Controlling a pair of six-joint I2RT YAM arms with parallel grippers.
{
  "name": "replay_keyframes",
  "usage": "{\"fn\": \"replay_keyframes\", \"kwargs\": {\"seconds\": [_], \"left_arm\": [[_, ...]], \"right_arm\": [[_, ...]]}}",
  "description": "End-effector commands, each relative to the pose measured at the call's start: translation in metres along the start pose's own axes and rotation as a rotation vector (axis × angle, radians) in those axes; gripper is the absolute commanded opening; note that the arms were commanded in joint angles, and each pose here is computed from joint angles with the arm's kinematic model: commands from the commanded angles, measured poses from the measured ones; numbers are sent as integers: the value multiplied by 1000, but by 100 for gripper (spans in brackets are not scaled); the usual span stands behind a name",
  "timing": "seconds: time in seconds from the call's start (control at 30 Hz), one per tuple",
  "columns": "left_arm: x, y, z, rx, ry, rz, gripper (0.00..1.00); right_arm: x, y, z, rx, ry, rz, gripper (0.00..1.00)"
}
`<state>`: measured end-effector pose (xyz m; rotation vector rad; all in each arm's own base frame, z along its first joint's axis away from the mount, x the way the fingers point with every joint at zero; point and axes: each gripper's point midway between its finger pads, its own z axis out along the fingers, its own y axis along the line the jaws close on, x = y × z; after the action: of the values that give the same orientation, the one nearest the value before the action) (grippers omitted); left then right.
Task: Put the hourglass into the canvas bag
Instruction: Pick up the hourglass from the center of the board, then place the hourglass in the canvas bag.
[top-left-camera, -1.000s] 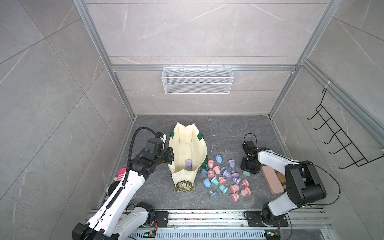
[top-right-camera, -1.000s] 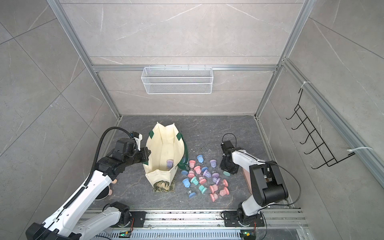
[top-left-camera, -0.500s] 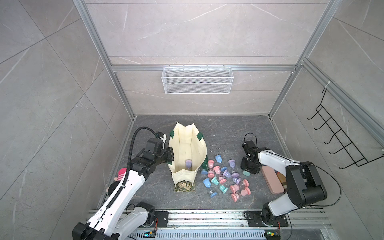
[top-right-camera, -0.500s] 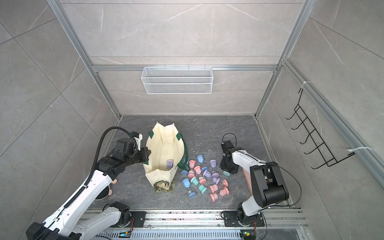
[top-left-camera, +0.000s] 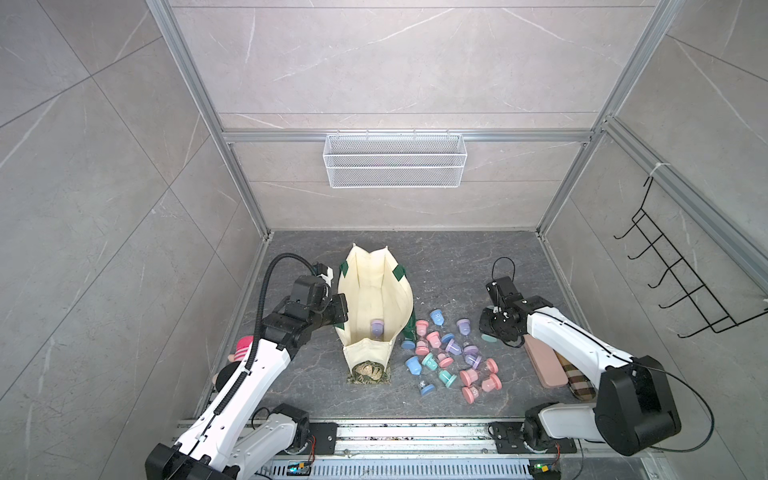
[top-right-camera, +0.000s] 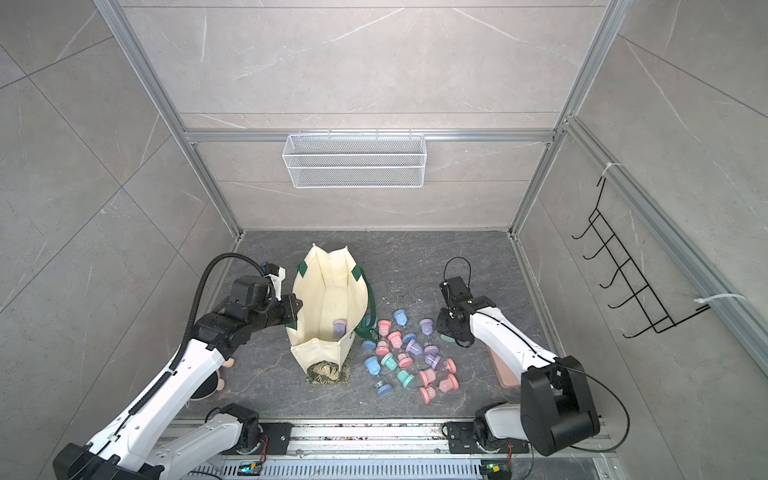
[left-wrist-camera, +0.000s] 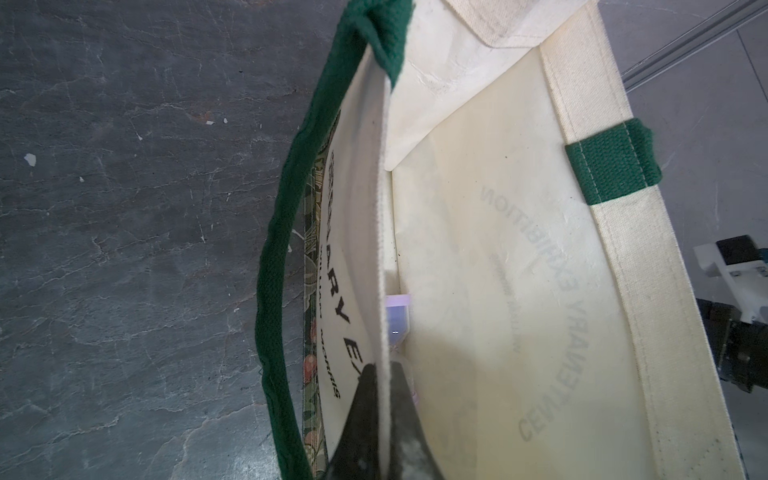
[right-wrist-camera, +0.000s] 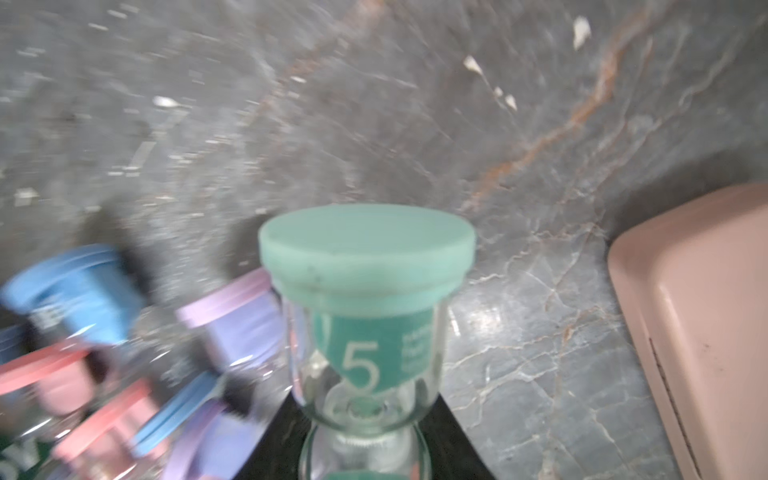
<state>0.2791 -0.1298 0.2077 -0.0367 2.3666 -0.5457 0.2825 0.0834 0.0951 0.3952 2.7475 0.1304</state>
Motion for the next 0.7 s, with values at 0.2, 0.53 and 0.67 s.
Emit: {"fn": "replay_keyframes", "kwargs": {"seconds": [0.2, 0.53, 0.67], "left_arm": [[-12, -10, -3, 51, -43, 25, 0], [-12, -11, -5, 55, -46, 27, 6], [-13, -10, -6, 51, -50, 27, 12]], "right_arm": [[-33, 70, -87, -97, -180, -113, 0], [-28, 155, -152, -297, -282, -258, 0], [-20, 198, -173, -358, -311, -334, 0]]}}
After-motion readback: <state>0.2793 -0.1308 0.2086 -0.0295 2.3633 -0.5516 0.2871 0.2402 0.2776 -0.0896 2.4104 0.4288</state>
